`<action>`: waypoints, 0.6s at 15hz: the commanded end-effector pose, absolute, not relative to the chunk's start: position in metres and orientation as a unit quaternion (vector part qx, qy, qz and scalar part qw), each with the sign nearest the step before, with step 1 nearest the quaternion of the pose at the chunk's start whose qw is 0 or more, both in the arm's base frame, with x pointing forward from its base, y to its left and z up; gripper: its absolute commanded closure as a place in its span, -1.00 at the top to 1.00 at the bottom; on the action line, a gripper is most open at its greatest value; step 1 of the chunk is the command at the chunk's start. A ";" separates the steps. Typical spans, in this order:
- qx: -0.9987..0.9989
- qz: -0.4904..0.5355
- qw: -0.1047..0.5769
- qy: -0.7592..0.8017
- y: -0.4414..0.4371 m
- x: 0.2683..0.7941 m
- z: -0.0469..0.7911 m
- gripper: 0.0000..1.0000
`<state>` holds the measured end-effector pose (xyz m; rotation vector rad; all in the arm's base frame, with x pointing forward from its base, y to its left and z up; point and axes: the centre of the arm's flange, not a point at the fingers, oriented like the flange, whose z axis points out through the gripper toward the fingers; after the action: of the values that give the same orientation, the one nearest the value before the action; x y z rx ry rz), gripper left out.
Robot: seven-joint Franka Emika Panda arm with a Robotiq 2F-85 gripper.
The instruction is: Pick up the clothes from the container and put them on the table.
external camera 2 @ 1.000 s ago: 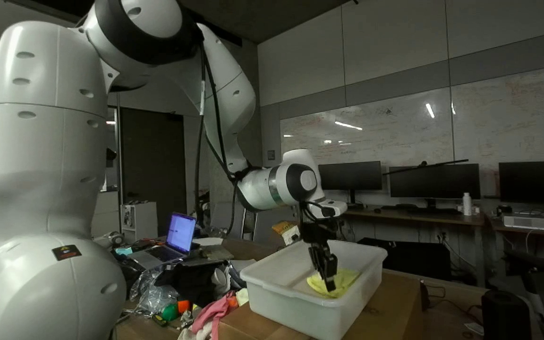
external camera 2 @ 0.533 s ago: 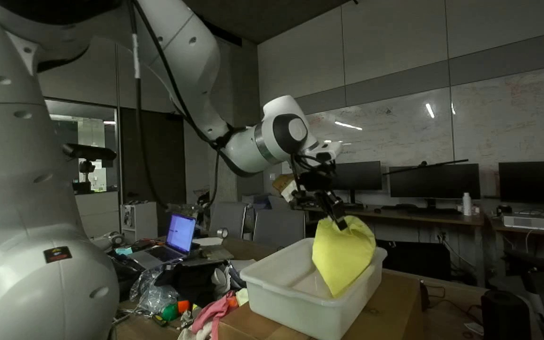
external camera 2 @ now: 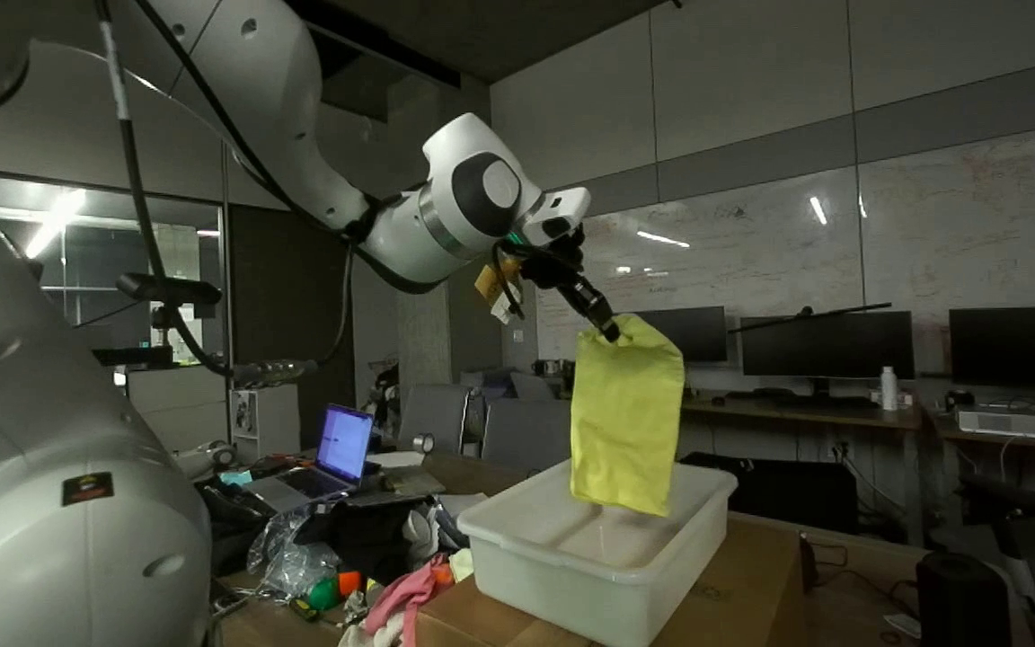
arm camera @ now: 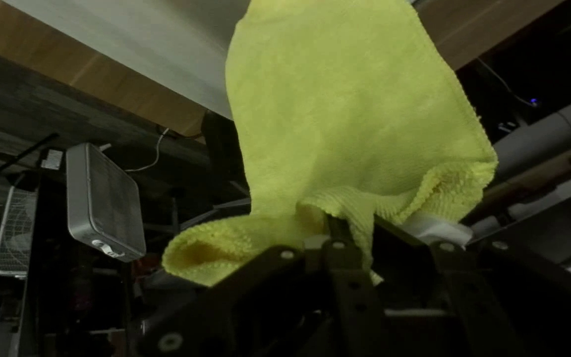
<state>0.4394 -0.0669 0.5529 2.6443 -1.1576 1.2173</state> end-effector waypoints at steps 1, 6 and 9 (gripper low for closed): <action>0.826 0.424 -0.029 -0.371 -0.043 0.435 0.570 -0.94; 0.892 0.368 -0.041 -0.258 0.024 0.448 0.560 -0.94; 0.927 0.323 -0.039 -0.185 0.076 0.451 0.547 -0.94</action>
<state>0.4444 0.0408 0.5440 2.9005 -0.8003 1.1319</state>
